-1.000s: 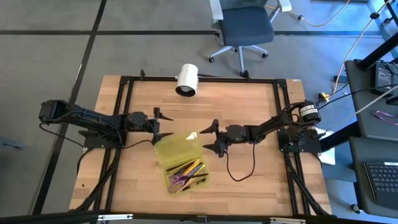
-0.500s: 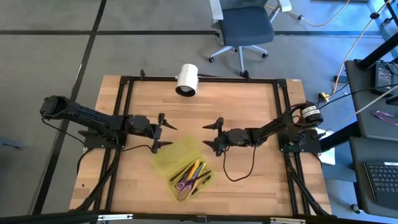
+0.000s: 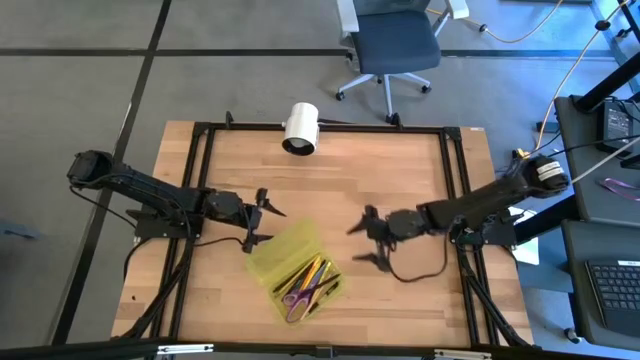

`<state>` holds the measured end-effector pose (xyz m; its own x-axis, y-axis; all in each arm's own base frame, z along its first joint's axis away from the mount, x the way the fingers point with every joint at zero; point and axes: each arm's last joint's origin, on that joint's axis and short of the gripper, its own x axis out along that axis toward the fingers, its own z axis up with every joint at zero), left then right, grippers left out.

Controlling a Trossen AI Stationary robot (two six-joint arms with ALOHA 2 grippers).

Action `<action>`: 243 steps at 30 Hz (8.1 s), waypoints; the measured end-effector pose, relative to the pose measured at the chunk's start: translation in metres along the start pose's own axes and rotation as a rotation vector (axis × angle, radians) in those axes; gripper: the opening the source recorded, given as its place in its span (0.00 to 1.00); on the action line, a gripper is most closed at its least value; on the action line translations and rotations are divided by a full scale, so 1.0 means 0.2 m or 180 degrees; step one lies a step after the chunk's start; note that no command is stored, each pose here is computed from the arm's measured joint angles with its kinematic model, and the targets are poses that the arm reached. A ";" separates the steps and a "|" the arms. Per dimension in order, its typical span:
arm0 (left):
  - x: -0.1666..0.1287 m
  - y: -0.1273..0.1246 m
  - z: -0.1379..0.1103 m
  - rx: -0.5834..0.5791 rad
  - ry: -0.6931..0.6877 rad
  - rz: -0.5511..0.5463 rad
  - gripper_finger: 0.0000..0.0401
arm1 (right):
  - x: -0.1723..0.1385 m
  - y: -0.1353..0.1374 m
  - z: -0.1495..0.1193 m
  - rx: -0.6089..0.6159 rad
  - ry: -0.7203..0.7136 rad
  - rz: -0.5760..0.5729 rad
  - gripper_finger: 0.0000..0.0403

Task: Pick & place school supplies into a supply box
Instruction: Close the yellow supply box, then return to Home Position

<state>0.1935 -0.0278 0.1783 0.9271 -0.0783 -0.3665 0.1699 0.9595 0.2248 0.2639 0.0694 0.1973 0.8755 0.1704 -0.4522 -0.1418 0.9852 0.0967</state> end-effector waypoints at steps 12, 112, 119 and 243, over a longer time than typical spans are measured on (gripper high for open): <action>0.00 0.00 0.00 -0.0020 -0.0013 -0.0008 0.75 | 0.07 0.41 -0.14 0.0884 0.0116 0.0888 0.89; 0.52 -0.37 0.12 -0.1144 0.1017 -0.0853 0.75 | 0.51 0.24 -0.23 0.0185 0.0864 -0.0361 0.89; 0.54 -0.29 0.10 -0.1396 0.1028 -0.0254 0.75 | 0.44 0.27 -0.21 0.0263 0.1001 -0.0394 0.89; -0.47 0.13 -0.25 -0.1336 -0.1406 0.0193 0.75 | -0.78 -0.24 -0.47 -0.0687 -0.1864 0.0933 0.89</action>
<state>0.0946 0.0175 0.1722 0.9971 -0.0387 0.0651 0.0496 0.9835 -0.1741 0.0912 -0.0030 0.1799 0.8836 0.4511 0.1253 -0.4465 0.8925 -0.0643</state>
